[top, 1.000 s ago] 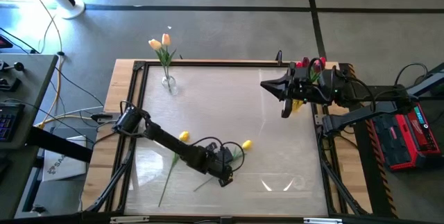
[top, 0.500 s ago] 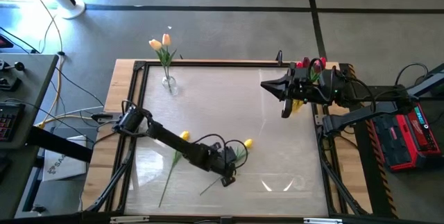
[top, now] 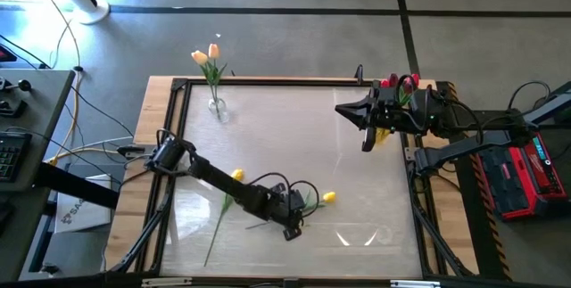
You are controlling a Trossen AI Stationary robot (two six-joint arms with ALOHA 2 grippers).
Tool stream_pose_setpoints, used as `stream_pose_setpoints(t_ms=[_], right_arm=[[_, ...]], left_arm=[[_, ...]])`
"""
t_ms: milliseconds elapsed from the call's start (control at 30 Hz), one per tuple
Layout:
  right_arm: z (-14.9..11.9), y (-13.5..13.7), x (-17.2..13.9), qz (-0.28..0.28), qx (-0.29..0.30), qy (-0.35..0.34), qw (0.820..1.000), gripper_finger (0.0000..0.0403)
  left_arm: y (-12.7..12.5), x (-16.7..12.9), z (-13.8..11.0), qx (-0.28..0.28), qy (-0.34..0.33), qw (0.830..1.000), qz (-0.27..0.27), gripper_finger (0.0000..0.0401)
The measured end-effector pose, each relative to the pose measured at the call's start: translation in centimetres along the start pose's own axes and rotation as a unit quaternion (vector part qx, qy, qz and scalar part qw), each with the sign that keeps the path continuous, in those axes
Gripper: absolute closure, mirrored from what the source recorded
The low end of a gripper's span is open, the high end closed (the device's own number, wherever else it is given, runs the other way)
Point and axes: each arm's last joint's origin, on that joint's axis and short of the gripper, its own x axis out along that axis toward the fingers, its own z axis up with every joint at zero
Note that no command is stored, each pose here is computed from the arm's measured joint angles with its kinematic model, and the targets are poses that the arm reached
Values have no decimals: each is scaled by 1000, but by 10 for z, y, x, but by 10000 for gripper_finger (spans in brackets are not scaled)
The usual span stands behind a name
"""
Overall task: Sort flowers into vase by color
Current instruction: Put the right yellow tulip into the transparent vase
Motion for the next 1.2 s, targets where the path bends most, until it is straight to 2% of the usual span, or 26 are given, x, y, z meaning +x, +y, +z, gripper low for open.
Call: stream_pose_setpoints(t_ms=[300, 700, 800, 1000, 1200], right_arm=[[0, 0, 0, 0, 0, 2, 1000, 402], [-1, 0, 0, -1, -2, 7, 1000, 402], [-1, 0, 0, -1, -2, 7, 1000, 402], [-2, 0, 0, -2, -3, 10, 1000, 402], [-4, -1, 0, -3, -5, 18, 1000, 402]], left_arm=[[5, -11, 18, -10, -35, 999, -20, 401], [12, -56, 59, -38, -155, 987, -27, 401], [17, -71, 69, -66, -196, 978, -4, 401], [23, -104, 81, -76, -265, 960, 44, 401], [45, -111, 72, -124, -271, 952, 67, 401]])
